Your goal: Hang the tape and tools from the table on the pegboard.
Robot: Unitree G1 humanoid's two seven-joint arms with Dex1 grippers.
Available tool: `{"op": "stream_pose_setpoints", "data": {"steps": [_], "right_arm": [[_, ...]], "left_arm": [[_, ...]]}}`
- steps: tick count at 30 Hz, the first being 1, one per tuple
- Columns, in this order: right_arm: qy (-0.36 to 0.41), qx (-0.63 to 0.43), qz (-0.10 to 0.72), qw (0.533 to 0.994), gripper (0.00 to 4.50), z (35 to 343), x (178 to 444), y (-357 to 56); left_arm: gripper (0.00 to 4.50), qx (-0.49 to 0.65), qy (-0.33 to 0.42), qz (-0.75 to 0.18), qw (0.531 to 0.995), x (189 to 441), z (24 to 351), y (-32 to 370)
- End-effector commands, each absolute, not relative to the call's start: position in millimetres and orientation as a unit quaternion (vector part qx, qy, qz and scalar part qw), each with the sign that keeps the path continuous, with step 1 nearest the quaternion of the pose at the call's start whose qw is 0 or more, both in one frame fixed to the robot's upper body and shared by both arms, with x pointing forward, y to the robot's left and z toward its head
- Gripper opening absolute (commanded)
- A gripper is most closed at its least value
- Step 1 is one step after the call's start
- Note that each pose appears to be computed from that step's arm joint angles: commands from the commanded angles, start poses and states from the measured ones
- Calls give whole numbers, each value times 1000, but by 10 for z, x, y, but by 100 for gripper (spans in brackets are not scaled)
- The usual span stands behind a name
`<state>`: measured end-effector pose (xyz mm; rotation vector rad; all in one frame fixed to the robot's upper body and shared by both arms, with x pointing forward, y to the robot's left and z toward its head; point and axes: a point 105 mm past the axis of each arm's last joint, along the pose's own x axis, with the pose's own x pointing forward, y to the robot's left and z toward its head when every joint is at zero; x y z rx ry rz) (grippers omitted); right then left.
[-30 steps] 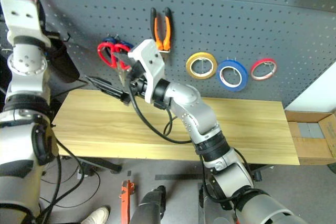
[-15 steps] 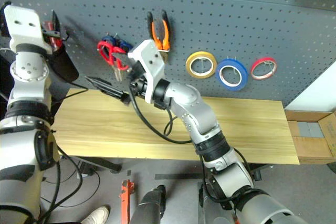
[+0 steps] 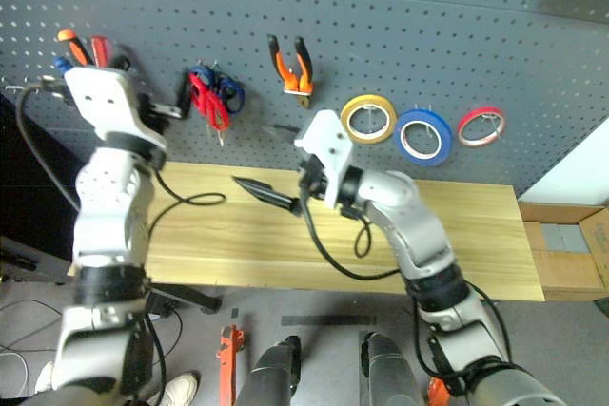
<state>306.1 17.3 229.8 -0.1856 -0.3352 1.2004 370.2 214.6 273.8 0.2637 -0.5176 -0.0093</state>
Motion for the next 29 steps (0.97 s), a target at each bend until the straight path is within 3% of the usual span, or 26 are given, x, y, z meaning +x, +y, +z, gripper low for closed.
{"op": "stream_pose_setpoints", "data": {"steps": [1,8,12,16,23,29], "right_arm": [[-164,-149,551,805,450,2129,2898,-10],[-119,-147,489,852,450,1775,3009,-243],[-36,-130,386,912,450,1391,3311,-517],[37,-133,283,949,450,1104,3537,-797],[121,-60,129,982,450,798,3686,-1265],[151,-47,73,985,450,633,3648,-1459]], "left_arm": [[446,136,-255,-29,957,3427,2707,1772],[446,94,-179,-33,979,3332,2238,1512],[446,42,-27,-27,998,3420,1377,1633],[446,33,44,-15,998,3484,990,1827],[446,17,103,-39,994,3513,631,2004],[446,18,116,-67,991,3541,559,2051]]}}
